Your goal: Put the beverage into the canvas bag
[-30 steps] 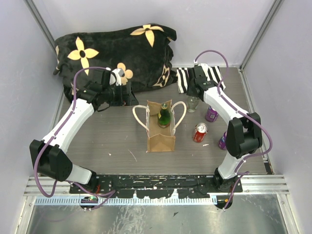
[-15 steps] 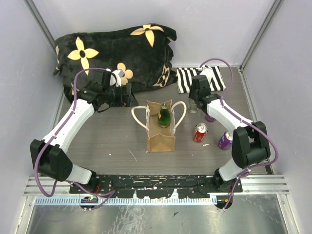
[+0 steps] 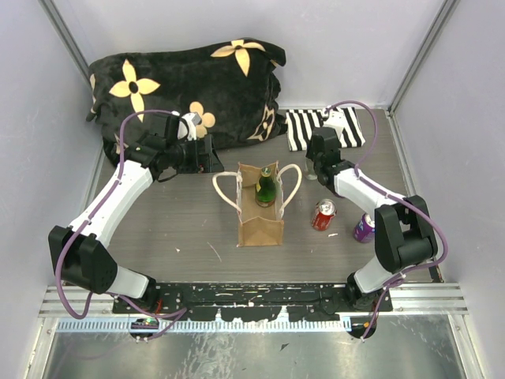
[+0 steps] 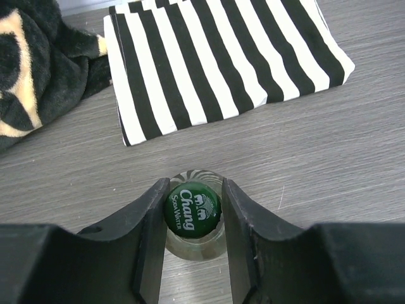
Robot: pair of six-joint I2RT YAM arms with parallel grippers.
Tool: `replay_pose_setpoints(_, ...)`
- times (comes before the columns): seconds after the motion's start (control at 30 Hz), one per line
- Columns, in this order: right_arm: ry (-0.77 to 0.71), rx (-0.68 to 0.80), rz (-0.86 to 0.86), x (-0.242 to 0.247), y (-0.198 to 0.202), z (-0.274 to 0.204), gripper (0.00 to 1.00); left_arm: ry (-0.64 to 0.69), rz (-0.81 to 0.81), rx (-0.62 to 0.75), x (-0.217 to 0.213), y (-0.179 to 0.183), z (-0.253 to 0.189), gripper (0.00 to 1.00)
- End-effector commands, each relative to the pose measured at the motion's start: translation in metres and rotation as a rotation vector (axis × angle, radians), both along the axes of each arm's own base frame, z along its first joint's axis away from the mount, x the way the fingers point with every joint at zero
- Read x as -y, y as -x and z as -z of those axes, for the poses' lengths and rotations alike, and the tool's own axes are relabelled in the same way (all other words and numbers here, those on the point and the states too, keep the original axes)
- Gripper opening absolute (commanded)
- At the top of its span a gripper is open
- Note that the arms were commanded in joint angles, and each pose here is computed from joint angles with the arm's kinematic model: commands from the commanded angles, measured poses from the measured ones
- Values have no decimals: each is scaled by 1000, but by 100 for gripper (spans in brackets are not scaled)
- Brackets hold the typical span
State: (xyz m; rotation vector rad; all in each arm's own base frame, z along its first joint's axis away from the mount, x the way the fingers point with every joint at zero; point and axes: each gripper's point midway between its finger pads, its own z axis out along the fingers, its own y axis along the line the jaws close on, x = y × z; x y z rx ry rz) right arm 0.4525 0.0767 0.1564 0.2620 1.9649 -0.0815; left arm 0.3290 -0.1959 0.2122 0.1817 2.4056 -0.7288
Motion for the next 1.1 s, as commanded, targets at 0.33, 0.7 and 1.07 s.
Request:
replay_pose_setpoints(0.33,-3,96,-66,-6,-2,-43,1,13,5,25,0,0,-6,92)
replay_pose_setpoints(0.7,-42,179,-92,-14,-10,-90,1,16,7,23,1,0,-5,93)
replay_pose_setpoints(1.07,-42,212,-100,-14,-11,-109,1,23,5,26,2,-2,-6,93)
